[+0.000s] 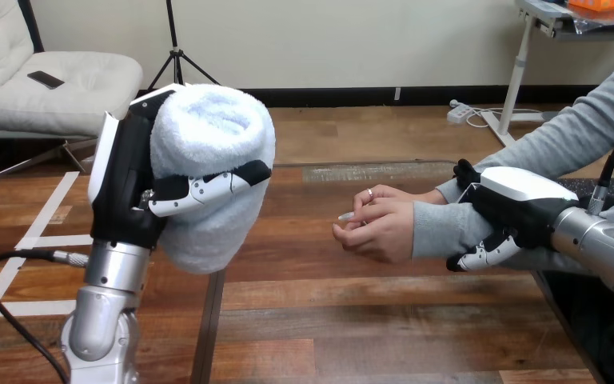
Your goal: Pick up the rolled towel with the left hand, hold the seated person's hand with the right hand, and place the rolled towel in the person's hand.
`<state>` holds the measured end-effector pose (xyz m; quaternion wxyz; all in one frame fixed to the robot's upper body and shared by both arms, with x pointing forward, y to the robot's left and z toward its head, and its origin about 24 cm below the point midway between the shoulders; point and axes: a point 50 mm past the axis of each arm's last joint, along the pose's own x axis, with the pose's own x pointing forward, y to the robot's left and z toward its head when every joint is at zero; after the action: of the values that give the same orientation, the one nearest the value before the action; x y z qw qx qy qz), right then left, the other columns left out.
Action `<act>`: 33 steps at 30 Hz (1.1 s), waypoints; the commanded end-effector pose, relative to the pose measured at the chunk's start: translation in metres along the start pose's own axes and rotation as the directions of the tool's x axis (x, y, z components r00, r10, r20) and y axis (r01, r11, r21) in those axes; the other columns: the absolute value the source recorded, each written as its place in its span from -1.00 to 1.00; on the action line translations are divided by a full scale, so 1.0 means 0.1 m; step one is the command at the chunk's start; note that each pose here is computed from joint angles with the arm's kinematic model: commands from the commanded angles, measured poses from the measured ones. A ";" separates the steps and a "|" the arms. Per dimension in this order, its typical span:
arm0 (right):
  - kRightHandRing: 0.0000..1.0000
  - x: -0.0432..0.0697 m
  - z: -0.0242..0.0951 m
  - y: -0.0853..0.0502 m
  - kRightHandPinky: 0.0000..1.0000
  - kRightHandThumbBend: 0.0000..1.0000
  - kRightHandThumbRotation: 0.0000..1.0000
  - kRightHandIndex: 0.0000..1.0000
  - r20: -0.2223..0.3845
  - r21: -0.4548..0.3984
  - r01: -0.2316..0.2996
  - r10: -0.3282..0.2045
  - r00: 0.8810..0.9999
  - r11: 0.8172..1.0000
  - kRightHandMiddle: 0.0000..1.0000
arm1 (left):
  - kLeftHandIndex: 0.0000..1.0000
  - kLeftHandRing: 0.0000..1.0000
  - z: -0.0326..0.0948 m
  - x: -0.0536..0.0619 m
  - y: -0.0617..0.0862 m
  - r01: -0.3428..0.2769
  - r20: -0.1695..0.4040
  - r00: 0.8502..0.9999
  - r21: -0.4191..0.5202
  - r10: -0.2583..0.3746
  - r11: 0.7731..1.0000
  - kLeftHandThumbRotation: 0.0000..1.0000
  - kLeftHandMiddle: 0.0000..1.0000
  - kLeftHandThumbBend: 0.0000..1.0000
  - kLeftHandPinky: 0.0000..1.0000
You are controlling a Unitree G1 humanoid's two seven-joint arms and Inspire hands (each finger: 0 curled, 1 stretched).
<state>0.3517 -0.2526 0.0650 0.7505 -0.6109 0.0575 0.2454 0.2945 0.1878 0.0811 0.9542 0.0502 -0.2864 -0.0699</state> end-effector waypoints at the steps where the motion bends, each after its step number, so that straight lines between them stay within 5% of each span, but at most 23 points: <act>1: -0.39 0.07 0.18 -0.28 -0.45 0.22 -0.47 -0.33 0.074 0.010 0.102 -0.102 0.992 0.995 -0.31 | -0.21 -0.38 0.11 0.25 -0.03 -0.029 0.080 0.996 -0.037 0.032 0.999 -1.00 -0.26 0.21 -0.45; 33: -0.39 0.07 0.21 -0.32 -0.45 0.22 -0.53 -0.32 0.094 0.020 0.108 -0.110 0.989 0.994 -0.30 | -0.22 -0.35 -0.02 0.33 -0.14 -0.114 0.023 0.993 -0.080 0.116 0.990 -1.00 -0.25 0.23 -0.41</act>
<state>0.3515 -0.2517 0.0654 0.7516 -0.6084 0.0546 0.2492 0.3036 0.1772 0.0616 0.9707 0.0110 -0.2377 -0.0333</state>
